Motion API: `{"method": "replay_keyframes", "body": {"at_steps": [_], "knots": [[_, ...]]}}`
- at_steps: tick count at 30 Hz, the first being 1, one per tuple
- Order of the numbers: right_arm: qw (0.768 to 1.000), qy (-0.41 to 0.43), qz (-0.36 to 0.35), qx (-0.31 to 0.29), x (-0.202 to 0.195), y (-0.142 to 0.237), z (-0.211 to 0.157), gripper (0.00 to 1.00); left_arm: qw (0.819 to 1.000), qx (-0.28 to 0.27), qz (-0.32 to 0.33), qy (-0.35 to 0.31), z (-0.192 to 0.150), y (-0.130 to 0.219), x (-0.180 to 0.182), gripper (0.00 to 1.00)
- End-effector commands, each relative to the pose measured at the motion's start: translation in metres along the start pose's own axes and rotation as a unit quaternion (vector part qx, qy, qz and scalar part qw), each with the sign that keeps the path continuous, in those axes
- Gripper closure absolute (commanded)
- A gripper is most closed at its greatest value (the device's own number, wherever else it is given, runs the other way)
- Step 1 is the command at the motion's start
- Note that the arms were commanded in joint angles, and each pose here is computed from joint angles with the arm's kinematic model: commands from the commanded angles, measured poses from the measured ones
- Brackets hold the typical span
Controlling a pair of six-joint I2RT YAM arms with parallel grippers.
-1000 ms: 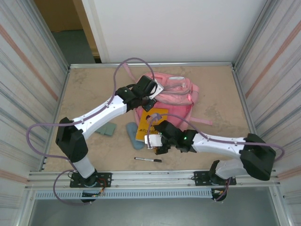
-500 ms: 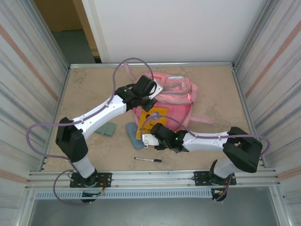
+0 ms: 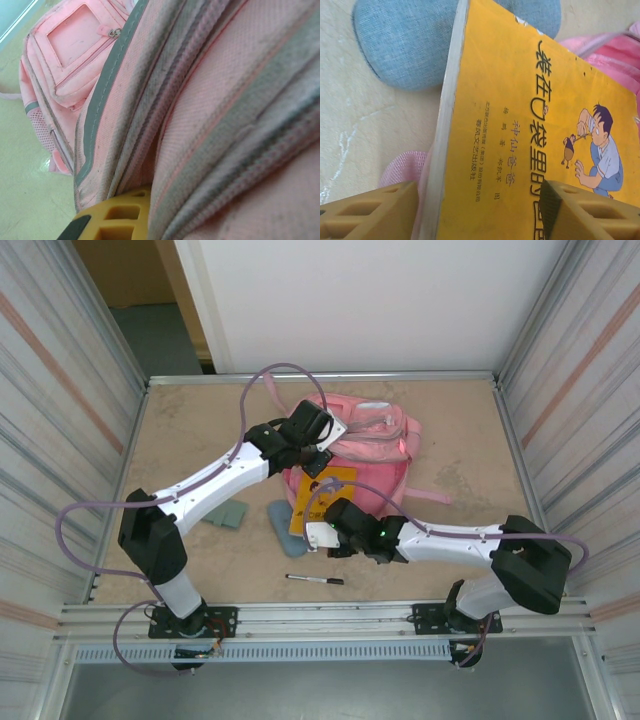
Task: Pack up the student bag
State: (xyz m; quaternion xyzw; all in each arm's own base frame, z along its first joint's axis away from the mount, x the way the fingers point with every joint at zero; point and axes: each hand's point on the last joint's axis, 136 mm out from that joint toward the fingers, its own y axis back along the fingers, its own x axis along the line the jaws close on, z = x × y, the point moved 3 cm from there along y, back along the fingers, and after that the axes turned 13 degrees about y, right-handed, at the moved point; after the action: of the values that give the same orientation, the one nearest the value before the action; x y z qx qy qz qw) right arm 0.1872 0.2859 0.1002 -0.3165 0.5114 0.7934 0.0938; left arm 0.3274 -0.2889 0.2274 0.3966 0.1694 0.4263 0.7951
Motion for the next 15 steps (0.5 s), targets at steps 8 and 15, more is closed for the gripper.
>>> {"method": "replay_keyframes", "body": {"at_steps": [8,15], "knots": [[0.989,-0.127,-0.064,-0.042,-0.031,-0.021,0.033,0.26,0.997,-0.05,-0.037,0.042,0.022,0.015,-0.007,0.99],[0.984,-0.138,-0.113,0.017,-0.034,-0.028,0.011,0.23,0.997,-0.053,-0.043,0.047,0.021,0.018,-0.007,0.99]]}}
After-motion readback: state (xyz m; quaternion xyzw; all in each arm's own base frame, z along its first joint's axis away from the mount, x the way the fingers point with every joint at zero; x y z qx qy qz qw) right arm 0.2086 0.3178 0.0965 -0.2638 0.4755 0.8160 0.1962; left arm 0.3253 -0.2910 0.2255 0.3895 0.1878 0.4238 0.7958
